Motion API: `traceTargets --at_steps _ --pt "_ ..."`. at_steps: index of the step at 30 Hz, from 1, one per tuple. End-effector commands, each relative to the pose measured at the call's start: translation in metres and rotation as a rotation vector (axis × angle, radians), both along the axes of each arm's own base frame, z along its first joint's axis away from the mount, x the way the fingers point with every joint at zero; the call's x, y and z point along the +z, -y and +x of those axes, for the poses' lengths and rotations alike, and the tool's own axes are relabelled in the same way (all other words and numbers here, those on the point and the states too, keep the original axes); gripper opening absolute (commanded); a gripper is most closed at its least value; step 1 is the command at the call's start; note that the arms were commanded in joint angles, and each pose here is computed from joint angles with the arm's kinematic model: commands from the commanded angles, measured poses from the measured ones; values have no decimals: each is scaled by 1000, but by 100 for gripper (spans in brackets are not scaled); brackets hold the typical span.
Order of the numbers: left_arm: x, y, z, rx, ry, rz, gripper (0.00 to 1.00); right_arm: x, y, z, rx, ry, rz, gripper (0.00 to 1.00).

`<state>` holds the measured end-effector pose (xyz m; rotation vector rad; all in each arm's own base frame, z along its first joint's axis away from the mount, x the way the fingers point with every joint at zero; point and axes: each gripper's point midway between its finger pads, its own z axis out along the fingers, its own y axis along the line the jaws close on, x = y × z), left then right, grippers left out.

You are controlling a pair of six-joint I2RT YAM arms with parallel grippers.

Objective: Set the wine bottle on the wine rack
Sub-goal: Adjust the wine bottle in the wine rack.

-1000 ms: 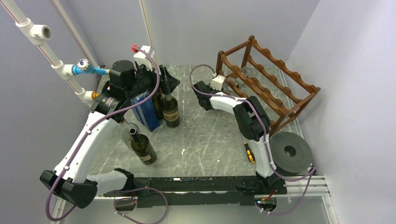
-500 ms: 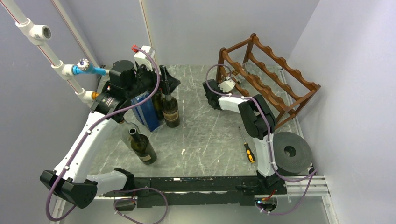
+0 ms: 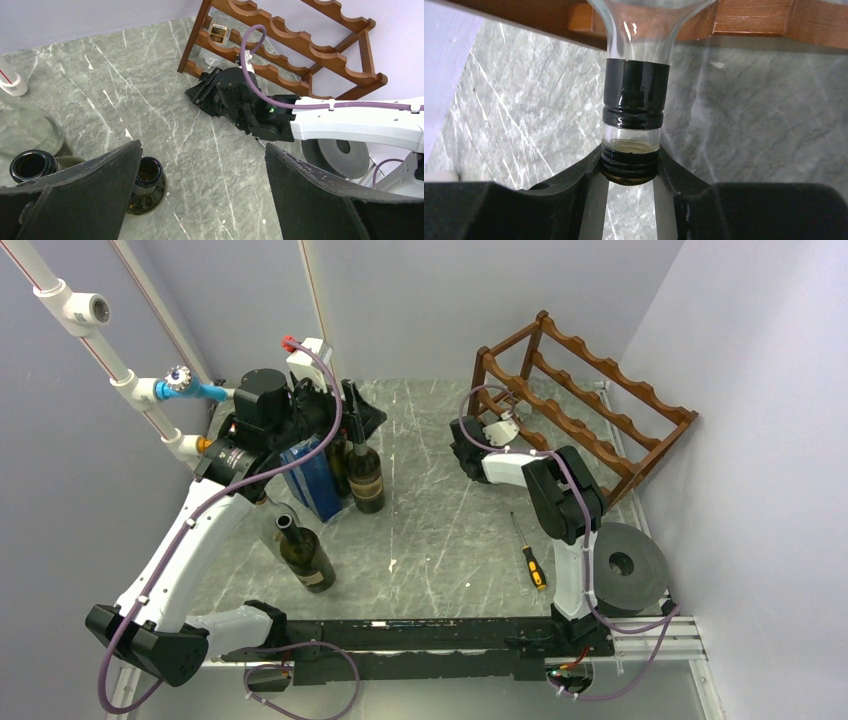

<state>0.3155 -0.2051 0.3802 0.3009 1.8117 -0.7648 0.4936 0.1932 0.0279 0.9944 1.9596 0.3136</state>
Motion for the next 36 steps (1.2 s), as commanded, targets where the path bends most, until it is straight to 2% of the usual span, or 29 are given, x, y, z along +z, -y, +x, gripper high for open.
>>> traceTargets --at_steps 1,3,7,12,16,20,25,28,33,36 --pt "25 2 -1 -19 64 -41 99 0 2 -5 45 -40 61 0" --pt "26 2 -2 -16 65 -41 99 10 4 0 31 -11 51 0" --pt "25 1 -2 -14 65 -39 99 11 4 9 30 -19 20 12" --pt "24 2 -1 -17 60 -37 99 19 8 4 72 -59 -98 40" --pt "25 3 -2 -20 63 -40 99 26 2 -7 149 -105 -222 73" --pt "24 3 -1 -19 63 -39 99 32 -6 -19 228 -119 -264 88" --pt "22 3 1 -15 56 -33 99 36 -13 -30 305 -154 -271 98" --pt "22 3 1 -18 57 -34 99 43 -24 -39 371 -136 -269 99" --pt "20 2 2 -12 54 -29 99 62 -31 -64 477 -144 -346 100" --pt "21 2 2 -11 58 -26 99 87 -26 -78 550 -100 -400 100"
